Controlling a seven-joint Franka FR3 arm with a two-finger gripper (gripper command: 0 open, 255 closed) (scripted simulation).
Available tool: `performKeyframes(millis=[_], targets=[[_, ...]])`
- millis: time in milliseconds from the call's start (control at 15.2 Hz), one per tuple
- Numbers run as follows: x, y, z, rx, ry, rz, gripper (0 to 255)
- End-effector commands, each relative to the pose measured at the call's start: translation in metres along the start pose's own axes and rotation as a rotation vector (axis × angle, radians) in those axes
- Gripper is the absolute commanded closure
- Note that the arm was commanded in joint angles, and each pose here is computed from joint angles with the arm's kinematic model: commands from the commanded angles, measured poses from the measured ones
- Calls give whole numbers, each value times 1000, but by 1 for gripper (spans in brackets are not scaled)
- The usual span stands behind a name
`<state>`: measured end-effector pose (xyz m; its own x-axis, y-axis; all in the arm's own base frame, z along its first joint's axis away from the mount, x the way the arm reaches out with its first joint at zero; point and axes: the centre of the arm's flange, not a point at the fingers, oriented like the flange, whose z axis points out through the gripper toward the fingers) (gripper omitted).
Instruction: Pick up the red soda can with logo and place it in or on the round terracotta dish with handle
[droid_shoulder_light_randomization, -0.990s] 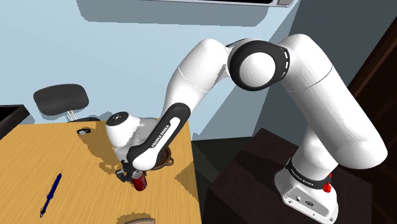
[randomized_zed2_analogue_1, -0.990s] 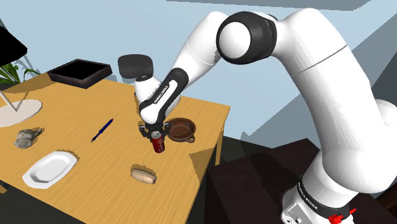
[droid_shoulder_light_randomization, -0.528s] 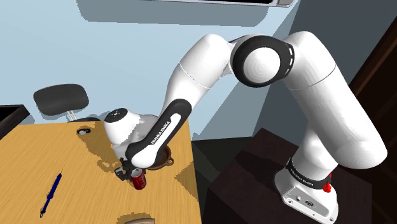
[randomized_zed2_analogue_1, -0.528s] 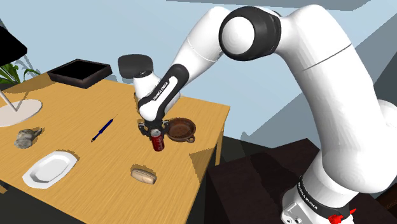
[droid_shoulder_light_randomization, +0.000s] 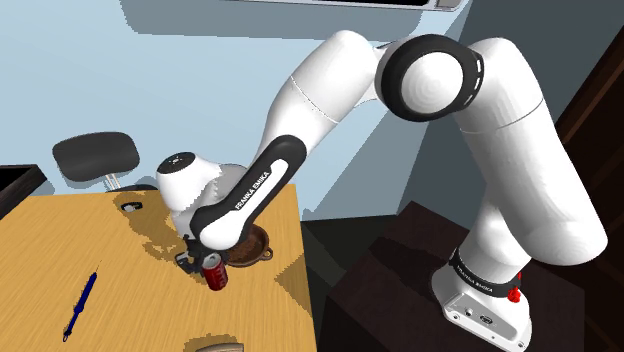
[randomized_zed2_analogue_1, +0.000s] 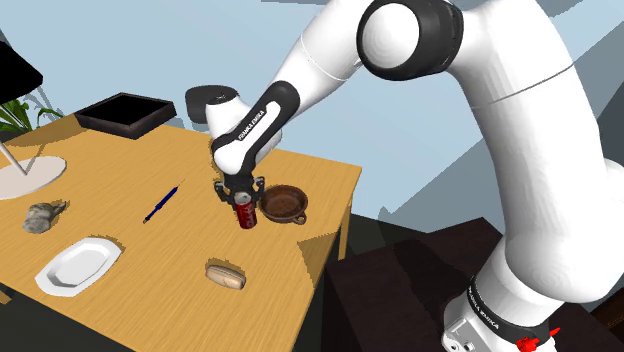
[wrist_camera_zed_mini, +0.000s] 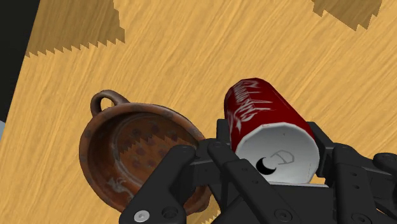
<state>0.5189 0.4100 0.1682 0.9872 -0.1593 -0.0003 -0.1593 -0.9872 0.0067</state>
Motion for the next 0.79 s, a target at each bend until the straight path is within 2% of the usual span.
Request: performKeyframes(millis=[0,660,726], targets=[[-1,0,-10,0,0,0,255],[-1,1,-61,0,0,0,255],[7,11,-63,0,0,0,255]])
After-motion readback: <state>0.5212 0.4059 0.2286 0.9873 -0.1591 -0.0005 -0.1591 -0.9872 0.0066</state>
